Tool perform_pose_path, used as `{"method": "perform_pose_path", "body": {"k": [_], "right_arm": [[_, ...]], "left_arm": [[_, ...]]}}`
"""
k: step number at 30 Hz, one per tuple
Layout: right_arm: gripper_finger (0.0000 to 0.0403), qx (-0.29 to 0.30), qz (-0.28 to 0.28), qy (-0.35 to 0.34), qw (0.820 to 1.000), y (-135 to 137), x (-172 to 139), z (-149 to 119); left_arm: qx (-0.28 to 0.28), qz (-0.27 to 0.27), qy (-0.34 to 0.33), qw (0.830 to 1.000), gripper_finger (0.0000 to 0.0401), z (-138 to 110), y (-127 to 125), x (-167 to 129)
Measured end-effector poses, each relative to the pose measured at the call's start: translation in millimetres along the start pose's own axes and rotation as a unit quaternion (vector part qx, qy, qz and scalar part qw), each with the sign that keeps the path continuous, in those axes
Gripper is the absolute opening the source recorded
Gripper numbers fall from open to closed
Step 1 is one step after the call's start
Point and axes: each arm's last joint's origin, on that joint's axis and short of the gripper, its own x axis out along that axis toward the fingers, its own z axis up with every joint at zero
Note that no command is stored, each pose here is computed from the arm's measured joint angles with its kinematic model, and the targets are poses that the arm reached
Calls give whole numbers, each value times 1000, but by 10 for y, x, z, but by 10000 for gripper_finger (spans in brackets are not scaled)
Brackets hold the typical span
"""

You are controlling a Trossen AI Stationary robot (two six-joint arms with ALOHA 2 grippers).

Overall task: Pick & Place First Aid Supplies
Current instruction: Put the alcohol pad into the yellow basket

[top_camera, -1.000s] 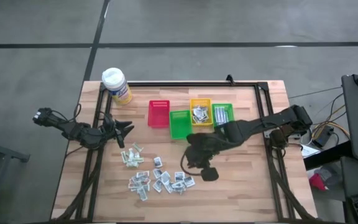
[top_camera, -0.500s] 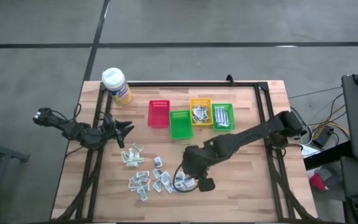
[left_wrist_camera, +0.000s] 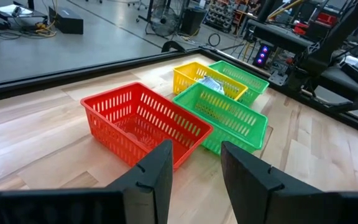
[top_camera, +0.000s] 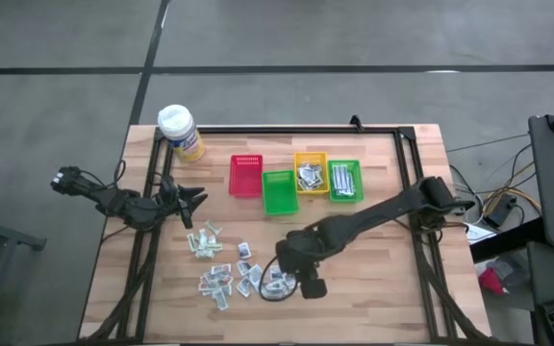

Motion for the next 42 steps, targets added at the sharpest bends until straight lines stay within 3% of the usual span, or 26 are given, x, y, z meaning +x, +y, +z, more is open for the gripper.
{"method": "perform_pose_path", "body": {"k": [7,20,27,42], "right_arm": [[149,10,-9,35,999,-55,190,-41],[190,-2,-11,34,999,-110,254,-22],[194,-8,-20,67,998,-225,533,-61],[194,-28,-44,62,997,-303,668,98]], "left_arm": [[0,0,0,1000,131,0,0,0],[1,0,0,1000,131,-1,0,1],[1,0,0,1000,131,-2,0,1],[3,1,2,1000,131,-6,-2,4]]}}
